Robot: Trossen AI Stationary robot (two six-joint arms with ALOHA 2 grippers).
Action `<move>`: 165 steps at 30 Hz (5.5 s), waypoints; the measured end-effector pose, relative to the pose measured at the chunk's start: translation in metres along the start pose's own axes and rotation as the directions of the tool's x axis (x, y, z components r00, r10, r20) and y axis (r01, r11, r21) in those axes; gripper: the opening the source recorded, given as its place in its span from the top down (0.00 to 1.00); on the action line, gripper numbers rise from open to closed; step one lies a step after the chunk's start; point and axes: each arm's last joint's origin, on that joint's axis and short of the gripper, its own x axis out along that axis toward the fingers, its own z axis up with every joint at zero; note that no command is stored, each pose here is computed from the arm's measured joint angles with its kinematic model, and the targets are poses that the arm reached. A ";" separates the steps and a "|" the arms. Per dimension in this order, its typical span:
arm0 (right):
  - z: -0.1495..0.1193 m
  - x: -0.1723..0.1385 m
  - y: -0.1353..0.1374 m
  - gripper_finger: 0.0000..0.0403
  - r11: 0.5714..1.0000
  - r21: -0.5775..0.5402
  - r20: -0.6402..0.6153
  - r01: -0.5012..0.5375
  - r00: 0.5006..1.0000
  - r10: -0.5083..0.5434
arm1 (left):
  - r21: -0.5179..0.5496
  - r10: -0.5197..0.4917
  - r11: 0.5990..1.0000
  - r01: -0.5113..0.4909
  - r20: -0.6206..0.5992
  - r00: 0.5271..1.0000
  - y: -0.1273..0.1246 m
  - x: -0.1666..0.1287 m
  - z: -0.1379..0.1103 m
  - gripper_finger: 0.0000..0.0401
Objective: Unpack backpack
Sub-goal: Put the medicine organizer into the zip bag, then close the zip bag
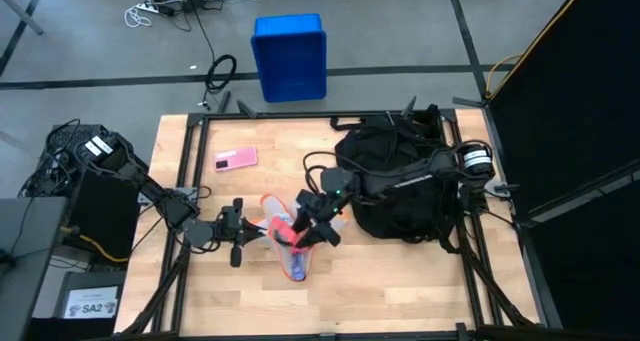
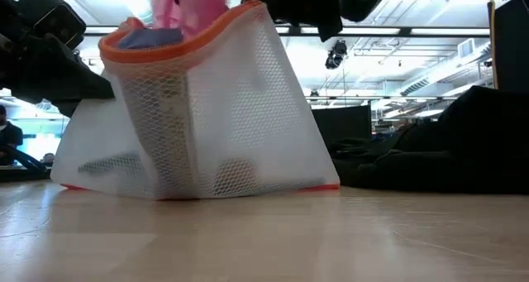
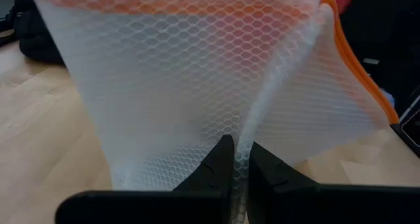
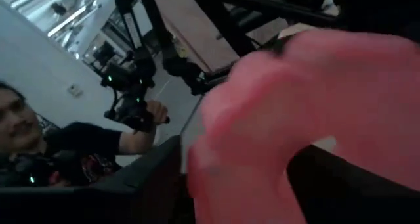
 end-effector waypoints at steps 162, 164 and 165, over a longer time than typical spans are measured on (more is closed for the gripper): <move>-0.038 -0.052 0.146 1.00 0.479 -0.328 0.117 0.814 0.538 -0.835 | -0.197 0.190 0.967 -0.163 0.128 0.973 -0.022 -0.032 0.003 1.00; -0.041 -0.047 0.139 1.00 0.474 -0.329 0.099 0.817 0.529 -0.843 | -0.214 0.180 0.965 -0.151 0.126 0.976 -0.022 -0.031 0.004 1.00; -0.042 -0.045 0.136 1.00 0.471 -0.327 0.089 0.819 0.523 -0.848 | -0.207 0.175 0.967 -0.146 0.129 0.976 -0.023 -0.031 0.005 1.00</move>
